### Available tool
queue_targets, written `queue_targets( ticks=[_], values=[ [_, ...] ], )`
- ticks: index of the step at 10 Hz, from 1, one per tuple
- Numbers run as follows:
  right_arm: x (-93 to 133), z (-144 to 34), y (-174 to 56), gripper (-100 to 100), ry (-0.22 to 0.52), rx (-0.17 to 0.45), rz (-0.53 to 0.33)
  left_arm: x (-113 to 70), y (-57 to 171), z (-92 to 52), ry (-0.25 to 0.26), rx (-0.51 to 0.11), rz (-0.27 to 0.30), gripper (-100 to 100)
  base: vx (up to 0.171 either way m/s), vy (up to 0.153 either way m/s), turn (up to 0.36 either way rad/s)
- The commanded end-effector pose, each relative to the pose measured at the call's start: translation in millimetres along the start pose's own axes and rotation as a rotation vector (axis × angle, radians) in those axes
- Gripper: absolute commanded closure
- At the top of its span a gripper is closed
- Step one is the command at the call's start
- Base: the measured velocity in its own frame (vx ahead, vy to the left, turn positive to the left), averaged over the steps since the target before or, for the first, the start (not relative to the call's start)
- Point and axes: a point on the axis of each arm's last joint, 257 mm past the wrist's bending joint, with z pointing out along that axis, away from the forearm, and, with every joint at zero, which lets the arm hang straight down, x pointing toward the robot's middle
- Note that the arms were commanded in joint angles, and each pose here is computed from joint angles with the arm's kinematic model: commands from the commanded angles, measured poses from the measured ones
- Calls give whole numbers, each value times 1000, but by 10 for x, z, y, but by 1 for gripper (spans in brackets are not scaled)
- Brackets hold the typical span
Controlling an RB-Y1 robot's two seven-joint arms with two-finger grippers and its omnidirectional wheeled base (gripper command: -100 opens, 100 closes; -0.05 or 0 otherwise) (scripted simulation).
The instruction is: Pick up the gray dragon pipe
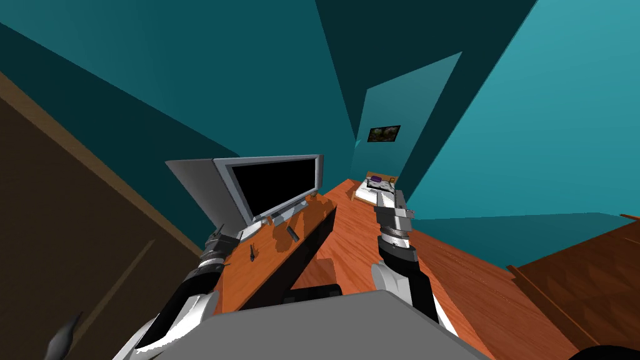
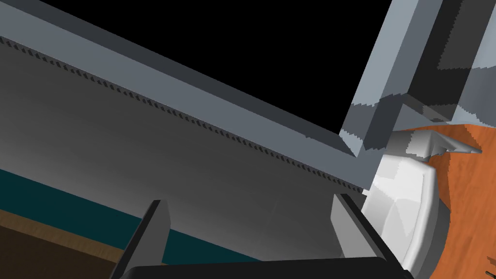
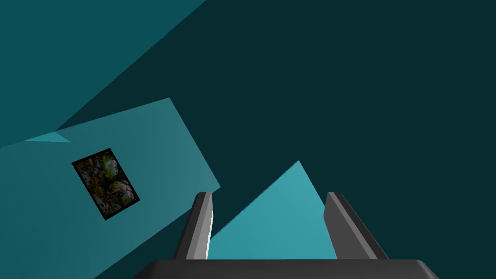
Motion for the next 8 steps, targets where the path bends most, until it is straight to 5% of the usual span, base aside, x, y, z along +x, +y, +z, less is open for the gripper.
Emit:
queue_targets(
  ticks=[1,2,3,8],
  values=[
    [0,0,0,0,0,0,0,-148,32,-5,-30,-19,-40,-100,29,-26,-71],
    [0,0,0,0,0,0,0,-405,138,-16,-85,-47,-62,-100,29,-33,-149],
    [0,0,0,0,0,0,0,-405,138,-16,-86,-46,-87,-100,25,-21,-69],
    [0,0,0,0,0,0,0,-1119,374,-84,-251,-98,-211,-100,30,-22,-104]
  ],
)
